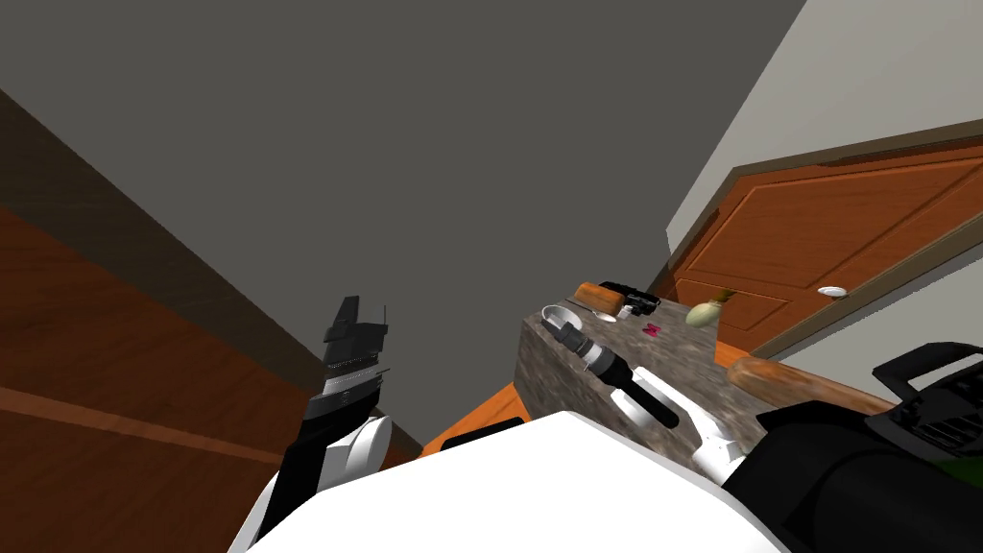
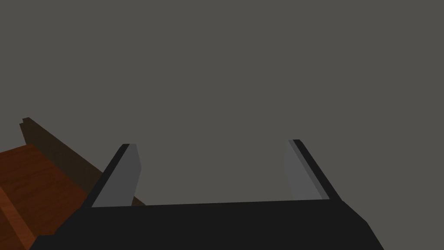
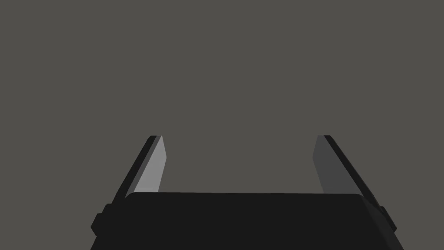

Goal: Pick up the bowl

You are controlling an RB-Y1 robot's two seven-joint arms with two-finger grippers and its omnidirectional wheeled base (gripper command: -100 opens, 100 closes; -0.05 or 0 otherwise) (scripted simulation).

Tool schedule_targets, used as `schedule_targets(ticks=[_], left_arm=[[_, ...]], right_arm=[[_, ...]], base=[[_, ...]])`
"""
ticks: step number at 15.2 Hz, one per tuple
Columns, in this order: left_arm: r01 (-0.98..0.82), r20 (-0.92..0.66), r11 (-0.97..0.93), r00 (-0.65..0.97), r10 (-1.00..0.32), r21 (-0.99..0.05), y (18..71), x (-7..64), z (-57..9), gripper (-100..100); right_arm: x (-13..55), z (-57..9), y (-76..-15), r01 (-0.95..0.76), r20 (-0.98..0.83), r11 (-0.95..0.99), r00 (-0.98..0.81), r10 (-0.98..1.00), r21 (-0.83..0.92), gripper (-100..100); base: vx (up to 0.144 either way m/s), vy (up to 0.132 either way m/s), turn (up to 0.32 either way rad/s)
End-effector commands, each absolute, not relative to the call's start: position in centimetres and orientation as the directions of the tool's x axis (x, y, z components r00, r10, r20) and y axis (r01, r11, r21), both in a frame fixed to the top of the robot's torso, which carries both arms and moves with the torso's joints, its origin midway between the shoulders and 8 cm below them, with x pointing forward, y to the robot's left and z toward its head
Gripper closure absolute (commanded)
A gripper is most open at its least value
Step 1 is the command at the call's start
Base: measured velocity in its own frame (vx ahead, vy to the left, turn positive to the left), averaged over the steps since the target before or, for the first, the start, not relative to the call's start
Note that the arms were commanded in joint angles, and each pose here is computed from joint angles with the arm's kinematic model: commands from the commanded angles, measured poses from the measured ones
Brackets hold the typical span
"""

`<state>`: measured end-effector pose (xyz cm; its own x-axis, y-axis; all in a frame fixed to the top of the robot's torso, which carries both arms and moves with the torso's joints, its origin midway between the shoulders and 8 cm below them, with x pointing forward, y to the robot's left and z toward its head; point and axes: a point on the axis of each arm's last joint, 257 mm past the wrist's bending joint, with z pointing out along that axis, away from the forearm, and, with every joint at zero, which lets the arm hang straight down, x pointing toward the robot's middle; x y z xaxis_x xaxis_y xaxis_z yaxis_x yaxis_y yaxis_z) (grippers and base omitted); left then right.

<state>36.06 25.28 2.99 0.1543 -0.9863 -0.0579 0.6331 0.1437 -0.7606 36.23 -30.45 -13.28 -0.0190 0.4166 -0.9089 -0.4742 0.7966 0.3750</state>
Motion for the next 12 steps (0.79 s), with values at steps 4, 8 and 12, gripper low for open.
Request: schedule_targets(ticks=[4,8,12], left_arm=[[0.633,-0.058,0.144,0.154,-0.986,-0.761,25.3,36.1,3.0,0],[0.633,-0.058,0.144,0.154,-0.986,-0.761,25.3,36.1,3.0,0],[0.633,-0.058,0.144,0.154,-0.986,-0.761,25.3,36.1,3.0,0]], right_arm=[[35.8,-17.2,-32.8,-0.449,-0.957,0.846,-0.104,0.27,0.288,-100],[35.6,-18.8,-34.2,-0.45,-0.973,0.864,-0.151,0.177,0.227,-100],[34.9,-21.8,-37.3,-0.438,-0.974,0.889,-0.225,0.035,0.133,-100]], base=[[0.004,0.03,0.075],[0.011,0.035,0.09],[0.011,0.026,0.077]])
